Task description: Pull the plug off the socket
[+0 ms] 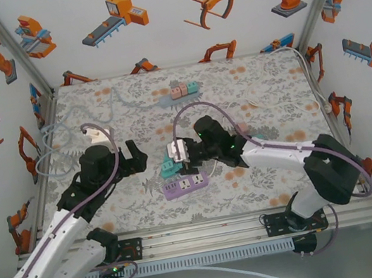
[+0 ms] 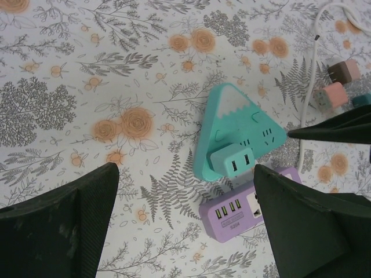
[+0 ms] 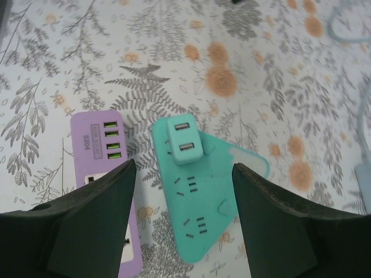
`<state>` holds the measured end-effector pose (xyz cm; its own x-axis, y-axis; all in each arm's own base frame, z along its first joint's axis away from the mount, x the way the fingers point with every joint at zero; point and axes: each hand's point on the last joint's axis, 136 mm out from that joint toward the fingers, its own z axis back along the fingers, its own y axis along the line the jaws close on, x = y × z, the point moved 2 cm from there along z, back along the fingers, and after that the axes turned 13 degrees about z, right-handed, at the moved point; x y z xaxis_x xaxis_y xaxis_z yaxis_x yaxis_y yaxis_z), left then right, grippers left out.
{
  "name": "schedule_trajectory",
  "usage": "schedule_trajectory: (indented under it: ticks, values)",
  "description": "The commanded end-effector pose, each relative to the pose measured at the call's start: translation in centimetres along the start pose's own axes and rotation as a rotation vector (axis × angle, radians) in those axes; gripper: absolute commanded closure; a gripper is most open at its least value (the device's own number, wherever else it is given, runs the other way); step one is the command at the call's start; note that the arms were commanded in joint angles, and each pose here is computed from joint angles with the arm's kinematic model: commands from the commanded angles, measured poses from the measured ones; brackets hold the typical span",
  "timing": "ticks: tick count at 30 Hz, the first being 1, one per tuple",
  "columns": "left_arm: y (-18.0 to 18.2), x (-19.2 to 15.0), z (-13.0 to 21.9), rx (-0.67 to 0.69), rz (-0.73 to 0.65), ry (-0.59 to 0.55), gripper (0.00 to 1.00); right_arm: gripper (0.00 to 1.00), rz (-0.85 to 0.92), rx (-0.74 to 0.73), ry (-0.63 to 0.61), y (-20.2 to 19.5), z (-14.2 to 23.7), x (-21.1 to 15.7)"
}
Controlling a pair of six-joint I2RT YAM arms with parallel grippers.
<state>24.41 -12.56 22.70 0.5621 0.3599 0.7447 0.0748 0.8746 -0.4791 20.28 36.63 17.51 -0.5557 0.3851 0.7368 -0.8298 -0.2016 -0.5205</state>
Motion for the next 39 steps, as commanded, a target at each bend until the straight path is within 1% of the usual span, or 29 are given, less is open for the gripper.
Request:
schedule_trajectory:
  ticks: [1, 6, 9, 12, 14, 15, 16, 20, 22, 25, 27, 29, 30, 32, 35, 37, 39]
  values:
    - [0.8, -0.4, 0.3, 0.02, 0.035, 0.009, 0.1, 0.37, 0.138, 0.084, -0.033, 0.6, -1.3, 0.7]
    - [1.2, -0.6, 0.3, 0.027, 0.038, 0.014, 0.1, 0.38, 0.142, 0.106, 0.0, 0.2, -3.5, -0.5]
    - [1.2, -0.8, 0.3, 0.025, 0.042, 0.019, 0.1, 0.42, 0.142, 0.134, 0.009, 0.4, -4.7, -1.2]
    - [1.3, -1.0, 0.2, 0.025, 0.05, 0.026, 0.1, 0.52, 0.147, 0.153, 0.03, 0.7, -5.6, -2.0]
    - [1.2, -1.2, 0.0, 0.015, 0.053, 0.037, 0.09, 0.61, 0.149, 0.164, 0.034, 0.9, -5.8, -2.3]
    - [1.0, -1.3, -0.2, 0.007, 0.053, 0.052, 0.08, 0.67, 0.155, 0.168, 0.03, 1.1, -5.8, -2.3]
    - [0.9, -1.6, -0.5, 0.005, 0.05, 0.074, 0.07, 0.69, 0.163, 0.169, 0.027, 1.2, -5.8, -2.3]
    - [0.8, -2.2, -1.6, 0.016, 0.056, 0.125, 0.08, 0.73, 0.228, 0.19, 0.006, 2.0, -5.1, -2.0]
    - [0.4, -2.6, -2.5, -0.005, 0.073, 0.15, 0.08, 0.73, 0.244, 0.224, -0.01, 2.6, -4.7, -1.7]
    - [-0.9, -3.8, -4.6, -0.061, 0.114, 0.245, 0.08, 0.74, 0.279, 0.306, -0.046, 3.9, -4.0, -1.2]
    - [-1.2, -4.7, -6.1, -0.07, 0.135, 0.294, 0.09, 0.74, 0.282, 0.324, -0.069, 4.4, -3.6, -0.9]
    - [-0.8, -5.6, -7.4, -0.062, 0.154, 0.307, 0.14, 0.74, 0.287, 0.331, -0.081, 4.8, -3.4, -0.8]
    - [-0.8, -6.0, -8.1, -0.069, 0.163, 0.319, 0.19, 0.74, 0.286, 0.334, -0.079, 5.0, -3.3, -0.9]
    - [-1.6, -6.8, -9.2, -0.112, 0.175, 0.367, 0.26, 0.74, 0.282, 0.338, -0.072, 5.3, -3.2, -1.1]
    - [-2.5, -7.9, -10.7, -0.167, 0.21, 0.412, 0.32, 0.74, 0.281, 0.339, -0.061, 5.5, -3.2, -1.4]
    - [-2.6, -8.7, -11.6, -0.185, 0.236, 0.438, 0.37, 0.74, 0.284, 0.336, -0.053, 5.4, -3.3, -1.6]
    - [-2.5, -9.4, -12.3, -0.192, 0.251, 0.453, 0.41, 0.74, 0.287, 0.331, -0.05, 5.3, -3.3, -1.6]
